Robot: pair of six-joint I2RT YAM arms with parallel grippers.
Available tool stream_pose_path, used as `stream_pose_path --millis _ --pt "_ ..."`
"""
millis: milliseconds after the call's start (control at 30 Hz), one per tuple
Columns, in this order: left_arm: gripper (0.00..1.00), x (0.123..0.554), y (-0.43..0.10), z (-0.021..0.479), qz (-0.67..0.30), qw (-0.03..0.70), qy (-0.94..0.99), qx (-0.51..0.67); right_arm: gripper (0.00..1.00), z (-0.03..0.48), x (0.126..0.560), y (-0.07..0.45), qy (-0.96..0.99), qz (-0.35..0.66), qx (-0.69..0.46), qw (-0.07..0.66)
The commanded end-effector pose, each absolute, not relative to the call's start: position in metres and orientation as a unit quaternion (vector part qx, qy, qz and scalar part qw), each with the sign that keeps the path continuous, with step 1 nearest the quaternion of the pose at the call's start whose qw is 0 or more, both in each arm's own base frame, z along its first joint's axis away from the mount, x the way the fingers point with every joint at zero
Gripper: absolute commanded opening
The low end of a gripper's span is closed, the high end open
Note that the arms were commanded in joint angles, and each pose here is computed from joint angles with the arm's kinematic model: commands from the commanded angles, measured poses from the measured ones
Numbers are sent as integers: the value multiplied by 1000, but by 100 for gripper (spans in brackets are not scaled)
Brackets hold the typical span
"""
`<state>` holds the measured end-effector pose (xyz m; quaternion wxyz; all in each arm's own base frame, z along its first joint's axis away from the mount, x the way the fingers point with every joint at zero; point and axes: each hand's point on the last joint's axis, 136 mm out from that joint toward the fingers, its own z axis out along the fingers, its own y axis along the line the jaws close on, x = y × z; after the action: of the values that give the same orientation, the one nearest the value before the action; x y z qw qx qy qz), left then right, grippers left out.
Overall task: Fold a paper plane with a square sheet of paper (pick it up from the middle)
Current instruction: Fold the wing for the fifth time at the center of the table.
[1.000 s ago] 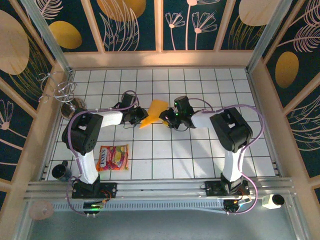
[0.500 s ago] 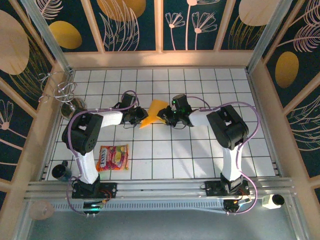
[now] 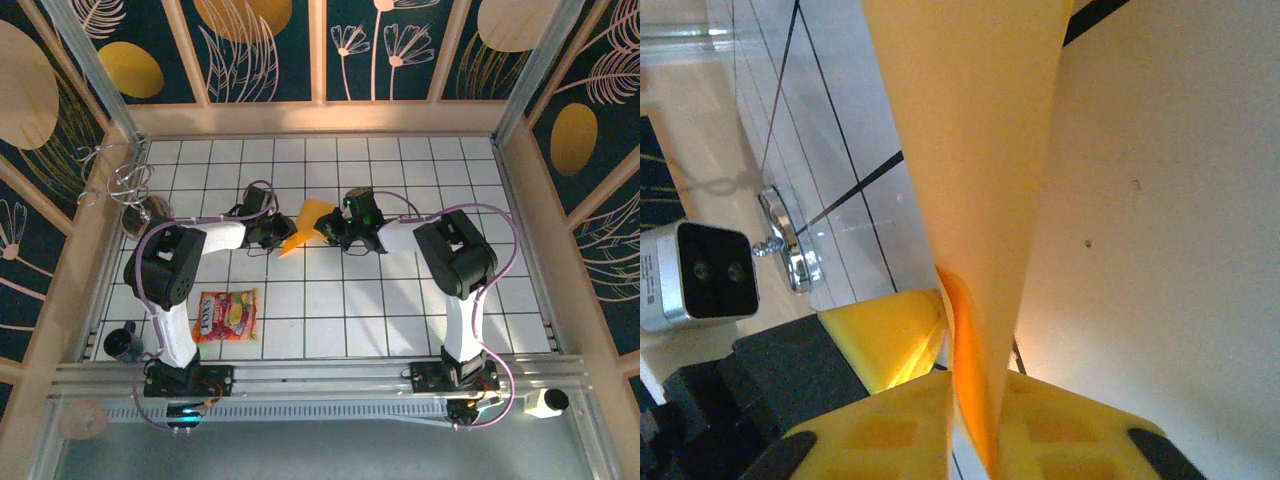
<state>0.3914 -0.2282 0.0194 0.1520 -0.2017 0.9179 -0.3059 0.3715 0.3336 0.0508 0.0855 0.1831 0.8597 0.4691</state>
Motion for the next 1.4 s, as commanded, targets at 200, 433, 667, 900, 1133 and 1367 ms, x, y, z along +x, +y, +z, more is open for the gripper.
stream_pose_path --millis 200,433,667,900,1133,1367 --pt "30 394 -229 48 -307 176 919 -172 0 54 378 322 858 460 201 112" --pt "40 398 -239 89 -307 264 912 -71 0 72 383 296 849 458 228 135" --pt "58 389 -268 105 -280 336 897 62 0 74 375 275 850 444 258 115" --pt "67 379 -286 103 -254 387 869 172 0 75 373 259 850 433 283 98" --pt "66 373 -300 100 -183 430 841 273 0 77 372 260 845 442 291 79" --pt "64 364 -317 77 -129 430 823 349 0 79 373 260 842 447 293 74"
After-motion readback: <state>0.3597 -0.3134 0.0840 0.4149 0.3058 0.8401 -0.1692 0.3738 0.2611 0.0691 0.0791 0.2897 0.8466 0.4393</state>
